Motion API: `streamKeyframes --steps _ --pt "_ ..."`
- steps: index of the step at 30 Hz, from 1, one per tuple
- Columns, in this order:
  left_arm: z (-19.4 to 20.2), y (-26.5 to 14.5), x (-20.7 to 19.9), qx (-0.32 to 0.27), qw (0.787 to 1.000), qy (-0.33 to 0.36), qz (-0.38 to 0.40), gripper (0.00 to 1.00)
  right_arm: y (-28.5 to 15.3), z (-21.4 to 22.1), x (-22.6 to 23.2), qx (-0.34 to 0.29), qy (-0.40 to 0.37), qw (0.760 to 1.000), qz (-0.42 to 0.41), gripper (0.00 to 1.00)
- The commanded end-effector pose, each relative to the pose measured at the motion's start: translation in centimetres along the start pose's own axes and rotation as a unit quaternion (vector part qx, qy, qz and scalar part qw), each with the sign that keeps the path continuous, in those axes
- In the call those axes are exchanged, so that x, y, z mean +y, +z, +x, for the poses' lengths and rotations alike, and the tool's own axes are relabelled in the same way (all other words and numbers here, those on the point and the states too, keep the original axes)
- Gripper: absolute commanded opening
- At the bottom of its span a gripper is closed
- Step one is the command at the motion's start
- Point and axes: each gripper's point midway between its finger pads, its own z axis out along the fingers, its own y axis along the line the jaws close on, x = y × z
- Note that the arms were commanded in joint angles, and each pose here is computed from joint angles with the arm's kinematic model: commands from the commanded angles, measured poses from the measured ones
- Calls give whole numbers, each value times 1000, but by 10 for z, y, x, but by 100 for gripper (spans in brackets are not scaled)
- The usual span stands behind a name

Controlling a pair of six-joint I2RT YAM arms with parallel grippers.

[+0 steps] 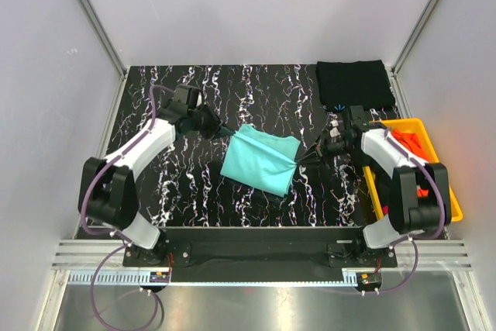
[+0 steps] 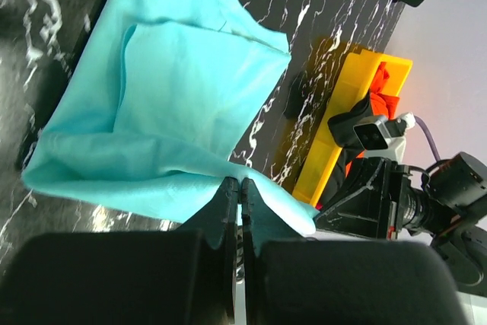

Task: Fold and stack the t-shirts
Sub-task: Fold the tshirt

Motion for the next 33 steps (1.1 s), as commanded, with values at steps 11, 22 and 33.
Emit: streamKeyframes --steps 11,22,33 --pt "-76 49 -54 -14 994 68 81 0 -7 -102 23 -19 -12 1000 1 11" --pt "-129 88 -90 -32 977 188 100 35 -28 -195 7 -67 -81 987 123 52" --pt "-56 18 -72 -17 969 235 79 49 7 -223 46 -113 -141 977 110 56"
